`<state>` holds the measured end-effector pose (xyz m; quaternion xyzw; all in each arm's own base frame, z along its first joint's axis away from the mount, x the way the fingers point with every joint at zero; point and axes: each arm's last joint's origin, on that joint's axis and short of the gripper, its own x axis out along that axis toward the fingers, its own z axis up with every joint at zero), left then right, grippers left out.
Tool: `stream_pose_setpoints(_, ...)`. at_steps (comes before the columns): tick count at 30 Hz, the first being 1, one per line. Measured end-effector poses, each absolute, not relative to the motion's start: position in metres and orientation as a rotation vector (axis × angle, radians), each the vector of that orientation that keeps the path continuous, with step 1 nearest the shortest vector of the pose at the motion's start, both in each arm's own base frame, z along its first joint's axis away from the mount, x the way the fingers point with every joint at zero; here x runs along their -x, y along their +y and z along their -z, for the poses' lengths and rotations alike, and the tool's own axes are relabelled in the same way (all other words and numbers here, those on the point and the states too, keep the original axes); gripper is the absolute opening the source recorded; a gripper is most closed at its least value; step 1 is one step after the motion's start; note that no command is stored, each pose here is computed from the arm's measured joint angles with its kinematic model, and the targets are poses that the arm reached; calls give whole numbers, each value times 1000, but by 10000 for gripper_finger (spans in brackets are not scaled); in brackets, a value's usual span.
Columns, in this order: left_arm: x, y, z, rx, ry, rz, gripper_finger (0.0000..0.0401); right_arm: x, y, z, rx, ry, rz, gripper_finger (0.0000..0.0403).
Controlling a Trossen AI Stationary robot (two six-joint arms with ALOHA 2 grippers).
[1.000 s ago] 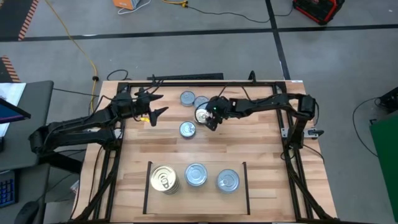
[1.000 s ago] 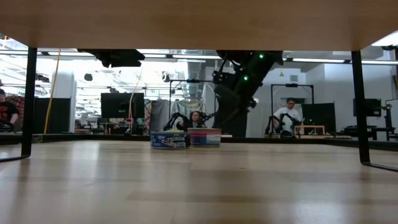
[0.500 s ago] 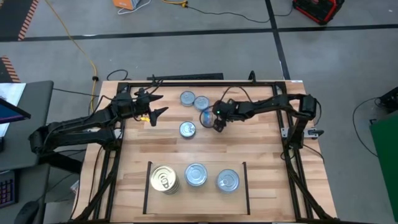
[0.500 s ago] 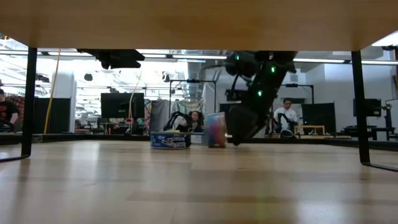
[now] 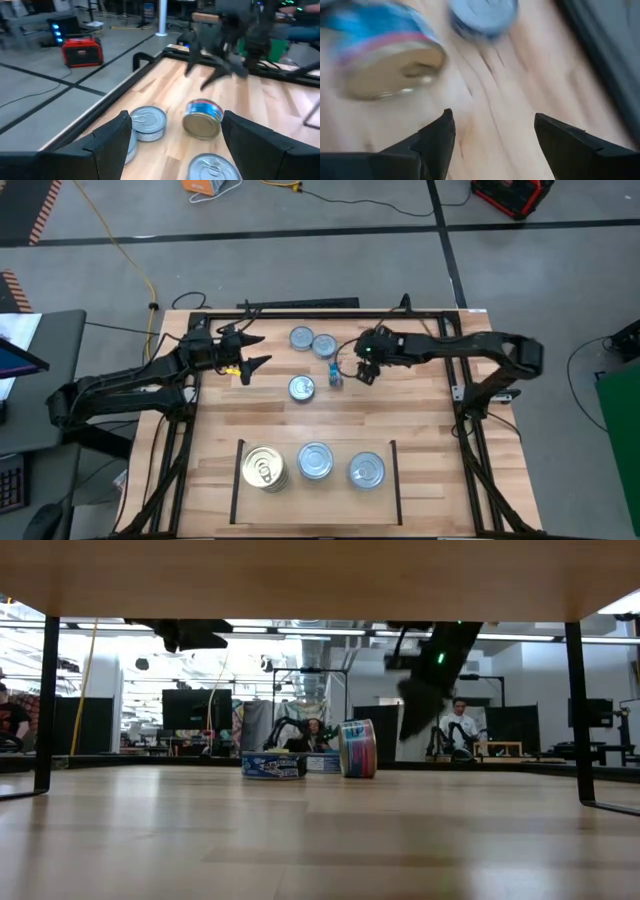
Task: Stack canned seafood by type on shelf
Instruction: Put the blue and pink tuna can on the top of the left stacked tuna cans on the shelf
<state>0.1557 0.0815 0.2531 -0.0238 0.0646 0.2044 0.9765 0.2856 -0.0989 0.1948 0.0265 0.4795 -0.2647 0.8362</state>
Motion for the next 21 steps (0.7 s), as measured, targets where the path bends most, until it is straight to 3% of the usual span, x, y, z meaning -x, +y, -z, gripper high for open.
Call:
stream_pose_setpoints(4,-156,81,-253,46,133,-385,295,-278,-83,-228,88,923,444,301)
stream_pose_setpoints(8,-156,81,-253,52,132,-388,295,-284,-81,-253,-78,801,436,301)
stream_pose_setpoints(12,-156,81,-253,54,132,-388,295,-307,-59,-248,-38,810,441,301)
stream_pose_setpoints(21,-156,79,-251,101,139,-321,295,-364,-29,-237,92,738,746,301)
